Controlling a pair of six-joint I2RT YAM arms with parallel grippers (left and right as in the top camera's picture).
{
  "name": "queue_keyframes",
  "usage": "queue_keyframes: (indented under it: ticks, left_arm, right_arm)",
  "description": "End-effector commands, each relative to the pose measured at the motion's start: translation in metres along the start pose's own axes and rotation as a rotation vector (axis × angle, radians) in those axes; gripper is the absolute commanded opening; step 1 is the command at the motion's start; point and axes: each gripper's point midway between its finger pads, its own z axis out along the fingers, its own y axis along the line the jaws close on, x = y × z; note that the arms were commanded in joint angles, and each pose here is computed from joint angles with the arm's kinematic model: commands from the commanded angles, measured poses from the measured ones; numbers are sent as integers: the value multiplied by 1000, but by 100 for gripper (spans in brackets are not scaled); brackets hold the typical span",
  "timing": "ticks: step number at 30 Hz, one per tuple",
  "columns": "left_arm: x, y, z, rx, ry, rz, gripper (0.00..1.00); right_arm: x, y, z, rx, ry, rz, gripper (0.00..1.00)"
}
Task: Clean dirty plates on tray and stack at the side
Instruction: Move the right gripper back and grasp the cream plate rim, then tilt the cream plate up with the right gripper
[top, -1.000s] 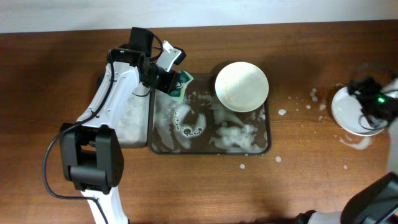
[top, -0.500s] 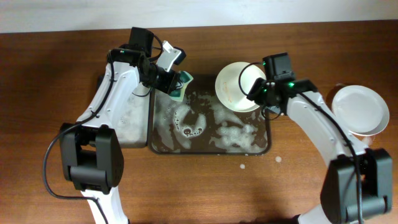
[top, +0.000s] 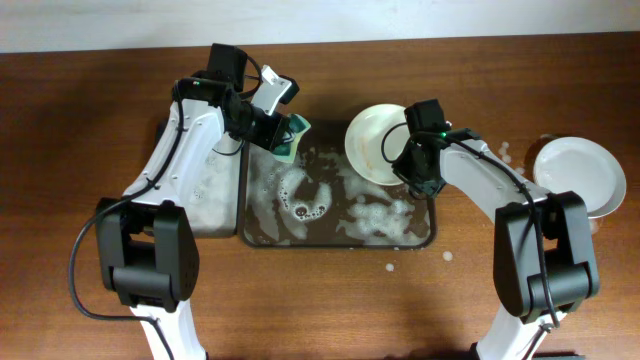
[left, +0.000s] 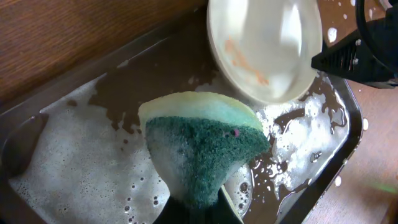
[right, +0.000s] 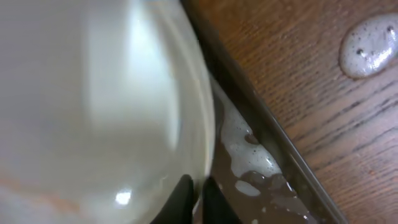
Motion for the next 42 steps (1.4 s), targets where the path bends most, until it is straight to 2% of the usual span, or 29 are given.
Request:
queue_keyframes:
  ticks: [1,5,6,11,12,14,15,17,20,24,28,30,33,38,42]
  left_arm:
    - [-6,-1,-4,1,-17,-3,0]
    - [-6,0,-4,0,-18,-2,0]
    - [-6,0,-4,0,-19,-1,0]
    - [-8,0,-4,-2,-26,3,0]
    - [-9,0,-4,-3,-28,4,0]
    - [-9,0,-4,-3,-28,4,0]
    - [-9,0,-4,-3,-28,4,0]
    - [-9,0,-4,-3,-28,4,0]
    - [-9,0,-4,-3,-29,5,0]
    - [-9,0,-4,-3,-31,6,0]
    - [-9,1,-4,-4,-32,6,0]
    - [-9,1,-4,-4,-31,6,0]
    - [-9,1,-4,-4,-31,6,0]
    - [-10,1,-4,-5,-32,7,0]
    - [-9,1,-4,-4,-31,6,0]
  right_arm:
    - [17,-2,2,7,74,-4,4]
    - [51,-6,-3,12,215,-87,4]
    - [62,-1,-4,-8,246,-161,4]
    - [77,14,-21,-71,258,-310,6]
    - [74,16,-27,-87,244,-332,14]
    - [57,24,-45,-135,196,-386,52]
    - [47,29,-54,-163,166,-431,62]
    - [27,40,-67,-210,98,-582,70]
    - [0,58,-68,-275,-41,-864,69]
    - [-3,69,-47,-317,-59,-1003,67]
    - [-3,83,-35,-322,-3,-1085,66]
    - [-4,92,-29,-304,49,-1113,63]
    - [-2,97,-14,-301,99,-1104,52]
    - [23,92,8,-273,192,-1092,50]
    - [16,89,15,-235,189,-963,42]
